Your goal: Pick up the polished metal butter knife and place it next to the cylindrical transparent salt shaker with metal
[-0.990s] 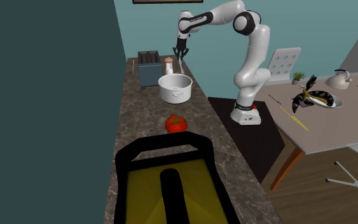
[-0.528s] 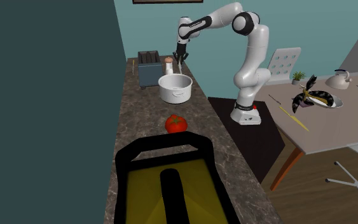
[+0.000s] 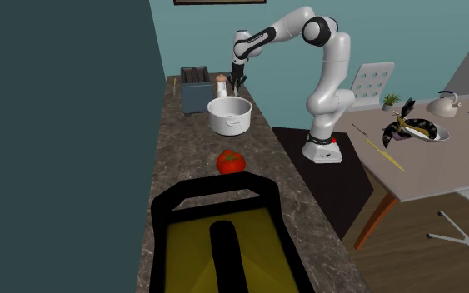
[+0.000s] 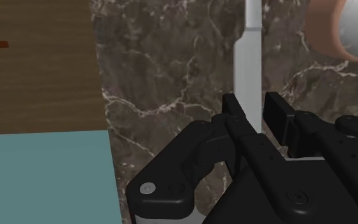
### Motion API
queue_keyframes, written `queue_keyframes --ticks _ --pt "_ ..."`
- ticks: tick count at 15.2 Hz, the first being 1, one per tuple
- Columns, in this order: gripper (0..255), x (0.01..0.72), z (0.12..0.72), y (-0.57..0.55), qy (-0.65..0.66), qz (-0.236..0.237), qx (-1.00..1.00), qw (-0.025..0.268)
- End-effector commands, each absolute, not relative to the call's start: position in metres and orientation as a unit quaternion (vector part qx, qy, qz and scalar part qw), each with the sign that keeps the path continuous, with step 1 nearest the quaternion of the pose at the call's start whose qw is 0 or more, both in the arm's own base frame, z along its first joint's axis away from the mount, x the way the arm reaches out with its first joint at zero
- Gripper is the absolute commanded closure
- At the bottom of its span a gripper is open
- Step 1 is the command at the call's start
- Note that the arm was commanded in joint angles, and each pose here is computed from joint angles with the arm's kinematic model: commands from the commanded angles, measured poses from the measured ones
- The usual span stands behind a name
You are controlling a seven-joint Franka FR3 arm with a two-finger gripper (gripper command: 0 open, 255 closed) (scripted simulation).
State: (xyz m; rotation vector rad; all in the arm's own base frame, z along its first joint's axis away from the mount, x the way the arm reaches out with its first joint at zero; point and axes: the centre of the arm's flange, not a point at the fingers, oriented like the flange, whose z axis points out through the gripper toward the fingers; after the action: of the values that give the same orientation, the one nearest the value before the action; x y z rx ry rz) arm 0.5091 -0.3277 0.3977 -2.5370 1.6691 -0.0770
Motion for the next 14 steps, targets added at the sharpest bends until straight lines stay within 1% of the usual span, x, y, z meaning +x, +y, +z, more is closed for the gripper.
queue_keyframes --ticks 1,8,14 --pt "255 0.509 0.387 -0.328 0.549 -0.026 -0.834 0.052" --pt "255 0.509 0.348 -0.328 0.549 -0.026 -0.834 0.052" --pt "255 0.509 0.348 -0.328 0.549 -0.026 -0.834 0.052"
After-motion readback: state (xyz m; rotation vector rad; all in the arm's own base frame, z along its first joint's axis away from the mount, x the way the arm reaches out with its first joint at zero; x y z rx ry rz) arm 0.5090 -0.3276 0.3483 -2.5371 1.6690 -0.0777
